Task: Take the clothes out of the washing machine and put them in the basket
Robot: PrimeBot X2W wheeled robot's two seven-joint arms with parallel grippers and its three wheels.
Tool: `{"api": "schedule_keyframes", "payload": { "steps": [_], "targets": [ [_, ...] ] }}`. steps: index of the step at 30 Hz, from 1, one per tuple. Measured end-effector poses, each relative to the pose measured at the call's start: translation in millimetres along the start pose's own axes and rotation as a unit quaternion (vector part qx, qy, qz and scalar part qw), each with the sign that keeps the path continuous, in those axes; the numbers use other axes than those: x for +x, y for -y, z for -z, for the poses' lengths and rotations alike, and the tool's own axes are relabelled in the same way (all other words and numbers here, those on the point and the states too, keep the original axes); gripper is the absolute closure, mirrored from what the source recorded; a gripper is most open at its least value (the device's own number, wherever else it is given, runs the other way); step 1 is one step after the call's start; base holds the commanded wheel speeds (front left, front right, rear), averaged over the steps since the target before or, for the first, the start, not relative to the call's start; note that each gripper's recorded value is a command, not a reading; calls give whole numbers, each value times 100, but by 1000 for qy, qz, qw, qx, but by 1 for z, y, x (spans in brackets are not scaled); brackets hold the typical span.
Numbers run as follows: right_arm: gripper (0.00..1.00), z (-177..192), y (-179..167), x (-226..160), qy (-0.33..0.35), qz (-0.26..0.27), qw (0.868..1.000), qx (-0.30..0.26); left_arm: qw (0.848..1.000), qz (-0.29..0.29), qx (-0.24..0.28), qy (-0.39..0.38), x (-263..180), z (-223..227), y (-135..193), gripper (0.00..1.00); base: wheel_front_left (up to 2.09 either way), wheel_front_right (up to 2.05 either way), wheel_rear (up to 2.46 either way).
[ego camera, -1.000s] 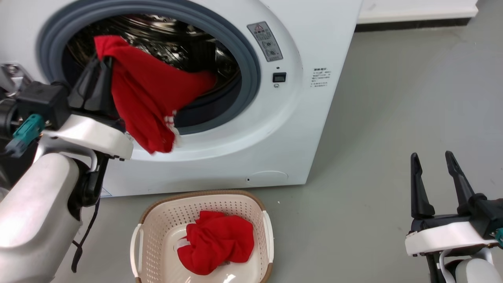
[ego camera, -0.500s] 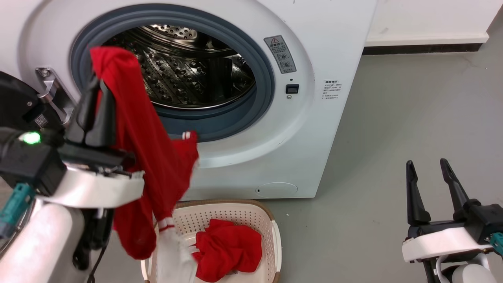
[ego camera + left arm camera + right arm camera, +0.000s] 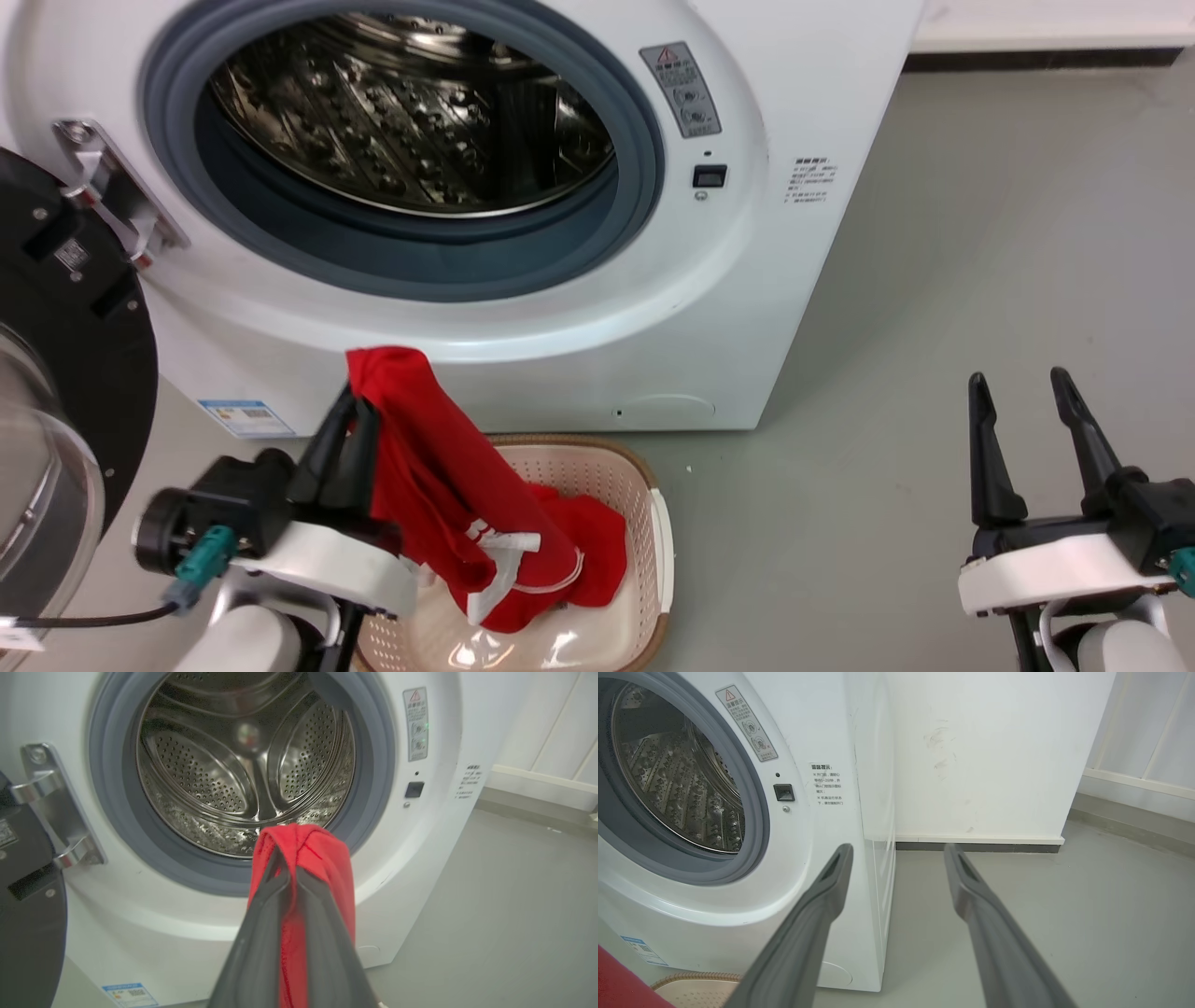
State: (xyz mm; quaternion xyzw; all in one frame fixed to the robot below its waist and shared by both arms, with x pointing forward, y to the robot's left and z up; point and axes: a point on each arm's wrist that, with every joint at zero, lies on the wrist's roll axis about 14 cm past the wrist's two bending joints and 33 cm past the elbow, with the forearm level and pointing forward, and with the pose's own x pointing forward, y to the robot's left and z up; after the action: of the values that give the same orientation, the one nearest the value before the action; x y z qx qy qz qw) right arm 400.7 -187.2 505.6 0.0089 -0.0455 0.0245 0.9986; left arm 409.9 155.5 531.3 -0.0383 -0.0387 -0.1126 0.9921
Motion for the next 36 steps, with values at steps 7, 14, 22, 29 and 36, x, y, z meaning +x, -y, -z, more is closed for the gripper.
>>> {"api": "schedule_keyframes", "payload": {
  "steps": [7, 14, 22, 29, 36],
  "targets": [
    [0, 17, 0, 20, -15, -3, 1000, -7, 993, 20, 4, -120, 5, 88, 1, 100, 0, 0, 0],
    [0, 46, 11, 37, -44, 9, 999, -14, 969, 47, 11, -242, 16, 182, 2, 100, 0, 0, 0],
    [0, 90, 30, 43, -92, 31, 995, -24, 929, 74, 8, -362, 15, 278, 7, 100, 0, 0, 0],
    [0, 114, 44, 40, -121, 49, 991, -27, 878, 43, 19, -476, -29, 343, -19, 100, 0, 0, 0],
    [0, 128, 51, 39, -137, 56, 989, -30, 845, 27, 23, -533, -57, 372, -29, 100, 0, 0, 0]
  ]
}}
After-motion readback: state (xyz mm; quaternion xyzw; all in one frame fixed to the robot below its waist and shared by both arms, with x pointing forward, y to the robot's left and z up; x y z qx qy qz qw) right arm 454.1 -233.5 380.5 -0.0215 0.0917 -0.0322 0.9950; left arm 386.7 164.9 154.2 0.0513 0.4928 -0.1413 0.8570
